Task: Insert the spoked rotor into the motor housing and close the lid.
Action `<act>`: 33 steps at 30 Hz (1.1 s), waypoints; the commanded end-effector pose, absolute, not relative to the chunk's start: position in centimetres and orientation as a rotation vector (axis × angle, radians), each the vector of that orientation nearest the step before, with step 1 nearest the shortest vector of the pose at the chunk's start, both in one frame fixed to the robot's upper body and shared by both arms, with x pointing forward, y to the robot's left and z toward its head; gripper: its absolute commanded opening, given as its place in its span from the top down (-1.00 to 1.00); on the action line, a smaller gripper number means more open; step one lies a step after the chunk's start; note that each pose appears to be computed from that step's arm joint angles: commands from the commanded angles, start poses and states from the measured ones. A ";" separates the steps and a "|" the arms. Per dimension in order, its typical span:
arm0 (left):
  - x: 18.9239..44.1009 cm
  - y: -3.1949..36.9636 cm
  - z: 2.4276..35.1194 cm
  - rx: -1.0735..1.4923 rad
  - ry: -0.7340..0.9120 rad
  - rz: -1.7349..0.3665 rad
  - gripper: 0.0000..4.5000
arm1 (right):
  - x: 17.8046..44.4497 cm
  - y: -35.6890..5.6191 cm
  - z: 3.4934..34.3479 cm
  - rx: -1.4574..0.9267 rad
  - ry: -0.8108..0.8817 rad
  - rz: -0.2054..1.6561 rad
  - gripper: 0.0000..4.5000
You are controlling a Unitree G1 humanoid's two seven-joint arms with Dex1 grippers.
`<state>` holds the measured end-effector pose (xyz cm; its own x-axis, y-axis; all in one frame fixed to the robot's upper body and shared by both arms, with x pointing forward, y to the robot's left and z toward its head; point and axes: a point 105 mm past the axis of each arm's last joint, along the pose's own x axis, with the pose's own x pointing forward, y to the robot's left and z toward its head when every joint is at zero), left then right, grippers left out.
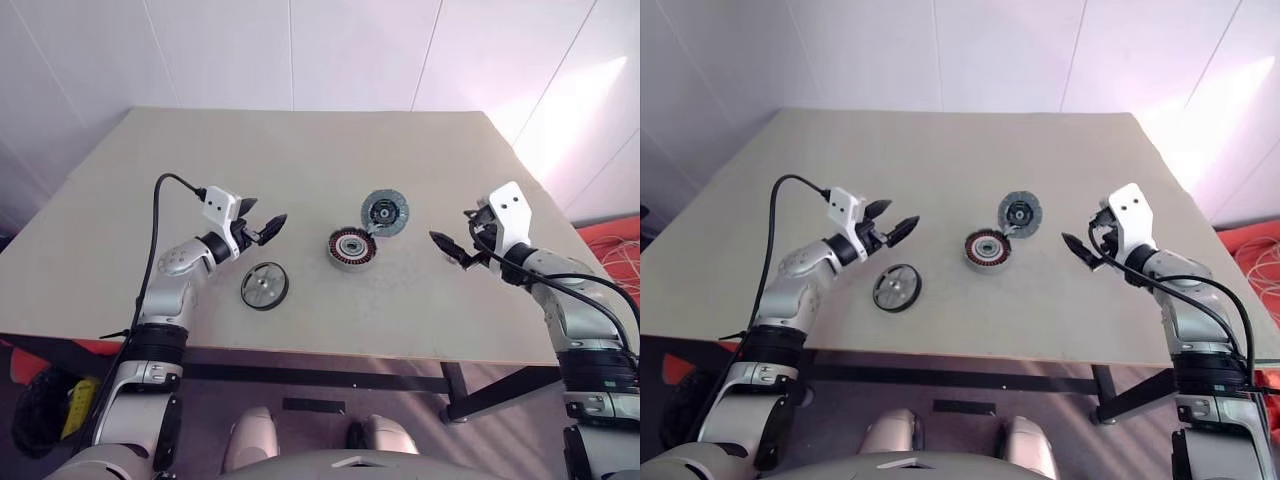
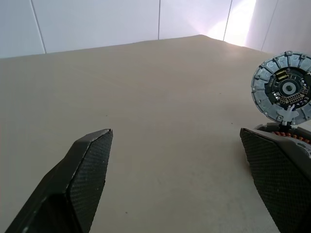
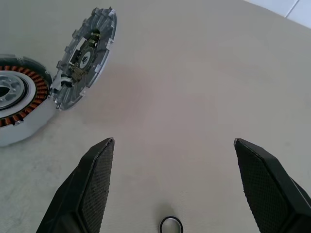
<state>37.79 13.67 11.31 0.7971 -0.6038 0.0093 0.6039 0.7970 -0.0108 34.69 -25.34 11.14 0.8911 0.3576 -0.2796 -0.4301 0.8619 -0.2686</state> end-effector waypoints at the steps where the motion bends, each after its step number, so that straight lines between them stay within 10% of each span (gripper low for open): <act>1: 37.9 13.5 12.8 0.003 -0.056 -0.660 -1.00 | 34.3 -27.1 10.8 -0.334 0.256 0.374 -0.98; 28: 37.8 14.1 12.9 0.034 -0.057 -0.644 -1.00 | 34.8 -28.4 6.6 -0.178 0.371 0.313 -0.98; 33: 37.7 14.3 13.0 0.046 -0.063 -0.640 -1.00 | 34.9 -28.3 6.2 -0.162 0.379 0.314 -0.27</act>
<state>37.75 14.22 11.18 0.8022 -0.5970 -0.0079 0.5970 0.8022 0.0097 34.18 -28.51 4.93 0.8647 0.2633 -0.4278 -0.3263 0.9419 -0.0797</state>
